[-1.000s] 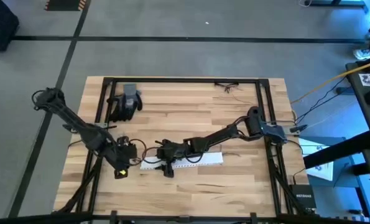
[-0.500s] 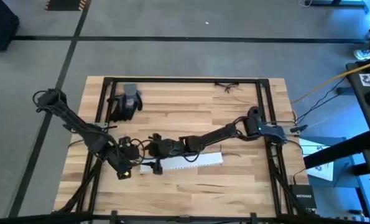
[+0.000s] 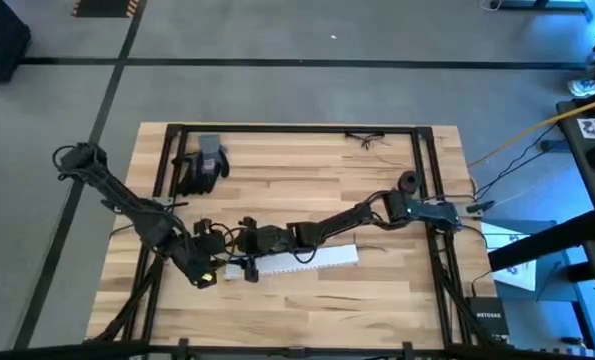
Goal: Ziptie cables
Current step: Close the white cable duct
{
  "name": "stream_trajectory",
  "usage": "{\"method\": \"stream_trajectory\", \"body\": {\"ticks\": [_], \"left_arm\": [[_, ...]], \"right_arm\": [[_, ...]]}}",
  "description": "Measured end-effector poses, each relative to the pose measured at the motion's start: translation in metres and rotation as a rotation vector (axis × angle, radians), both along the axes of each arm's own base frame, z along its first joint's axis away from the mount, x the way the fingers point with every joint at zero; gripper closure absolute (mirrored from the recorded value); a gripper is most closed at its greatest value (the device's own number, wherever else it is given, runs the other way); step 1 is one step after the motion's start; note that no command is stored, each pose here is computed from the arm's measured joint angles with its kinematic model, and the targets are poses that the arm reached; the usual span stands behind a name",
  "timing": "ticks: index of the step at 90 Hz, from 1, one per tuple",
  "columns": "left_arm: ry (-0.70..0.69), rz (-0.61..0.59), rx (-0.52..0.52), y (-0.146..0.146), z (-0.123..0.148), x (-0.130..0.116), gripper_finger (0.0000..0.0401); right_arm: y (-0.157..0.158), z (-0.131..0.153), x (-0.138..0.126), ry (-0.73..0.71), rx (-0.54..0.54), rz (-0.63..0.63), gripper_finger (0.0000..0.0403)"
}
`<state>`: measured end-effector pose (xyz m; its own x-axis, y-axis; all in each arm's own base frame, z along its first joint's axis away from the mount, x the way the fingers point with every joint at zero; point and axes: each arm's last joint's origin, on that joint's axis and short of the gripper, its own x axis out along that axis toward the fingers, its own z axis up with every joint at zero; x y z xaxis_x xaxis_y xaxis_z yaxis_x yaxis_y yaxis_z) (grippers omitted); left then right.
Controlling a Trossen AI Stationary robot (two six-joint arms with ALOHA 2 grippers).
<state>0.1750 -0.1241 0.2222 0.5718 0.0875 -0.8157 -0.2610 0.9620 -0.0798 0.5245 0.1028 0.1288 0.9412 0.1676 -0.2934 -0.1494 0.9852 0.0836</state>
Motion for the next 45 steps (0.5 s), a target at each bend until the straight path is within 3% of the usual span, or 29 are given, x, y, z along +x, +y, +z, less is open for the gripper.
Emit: {"method": "stream_trajectory", "body": {"ticks": [14,27,45], "left_arm": [[-0.073,0.151,-0.008,0.003,0.001,0.001,0.0235],[-0.163,0.268,0.008,0.005,0.003,0.003,0.0235],[-0.263,0.274,-0.004,0.002,0.008,0.010,0.0235]], "right_arm": [[0.012,-0.002,-0.003,0.018,-0.006,0.010,0.0183],[0.013,0.001,-0.003,-0.015,-0.028,-0.088,0.0183],[0.006,0.004,-0.001,-0.052,-0.017,-0.229,0.0183]]}}
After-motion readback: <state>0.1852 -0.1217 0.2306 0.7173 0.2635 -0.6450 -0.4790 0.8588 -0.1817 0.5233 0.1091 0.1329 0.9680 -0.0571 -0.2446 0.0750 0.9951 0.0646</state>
